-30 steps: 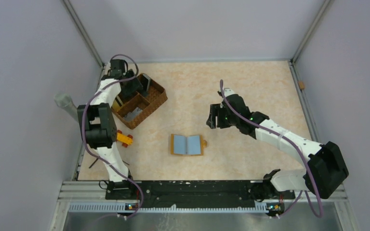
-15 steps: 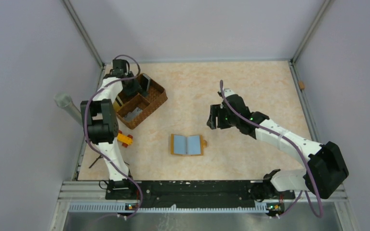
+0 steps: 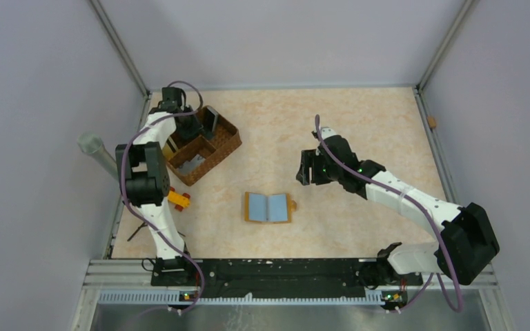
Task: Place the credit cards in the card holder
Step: Move the storage box to the center of the board.
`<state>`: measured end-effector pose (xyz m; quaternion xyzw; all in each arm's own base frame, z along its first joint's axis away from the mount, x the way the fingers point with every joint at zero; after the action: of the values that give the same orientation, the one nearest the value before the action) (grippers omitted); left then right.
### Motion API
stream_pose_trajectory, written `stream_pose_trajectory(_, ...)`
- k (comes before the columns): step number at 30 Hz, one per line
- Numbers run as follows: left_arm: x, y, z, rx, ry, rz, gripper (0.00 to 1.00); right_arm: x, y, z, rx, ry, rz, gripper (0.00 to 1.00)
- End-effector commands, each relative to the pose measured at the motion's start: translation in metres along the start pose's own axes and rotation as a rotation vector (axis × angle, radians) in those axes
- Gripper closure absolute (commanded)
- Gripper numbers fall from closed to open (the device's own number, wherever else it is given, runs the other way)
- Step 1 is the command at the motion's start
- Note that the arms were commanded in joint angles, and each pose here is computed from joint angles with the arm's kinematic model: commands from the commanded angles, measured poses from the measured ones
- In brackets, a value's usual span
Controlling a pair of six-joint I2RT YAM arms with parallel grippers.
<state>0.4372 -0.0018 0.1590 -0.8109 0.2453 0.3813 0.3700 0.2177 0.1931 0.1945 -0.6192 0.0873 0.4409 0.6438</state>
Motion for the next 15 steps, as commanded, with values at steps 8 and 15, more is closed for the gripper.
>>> stream_pose_trajectory(8, -0.015, 0.046, -0.042, 0.077, 0.123, 0.080, 0.70, -0.004, -0.004, -0.003, 0.015, -0.002, -0.035, 0.38)
stream_pose_trajectory(15, -0.020, 0.068, -0.069, 0.118, 0.162, 0.097, 0.69, -0.006, -0.001, -0.004, 0.014, 0.001, -0.033, 0.38)
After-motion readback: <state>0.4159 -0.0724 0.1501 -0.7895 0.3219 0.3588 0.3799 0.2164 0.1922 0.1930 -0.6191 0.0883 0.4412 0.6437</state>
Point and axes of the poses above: each gripper's point midway between its finger pads, its own x axis out along the fingers, its own z axis along the line the jaws close on, y = z × x, the point moved 9 cm from there along -x, back along the fingers, and after that the axes turned 9 degrees about -x, right-handed, at the moved point
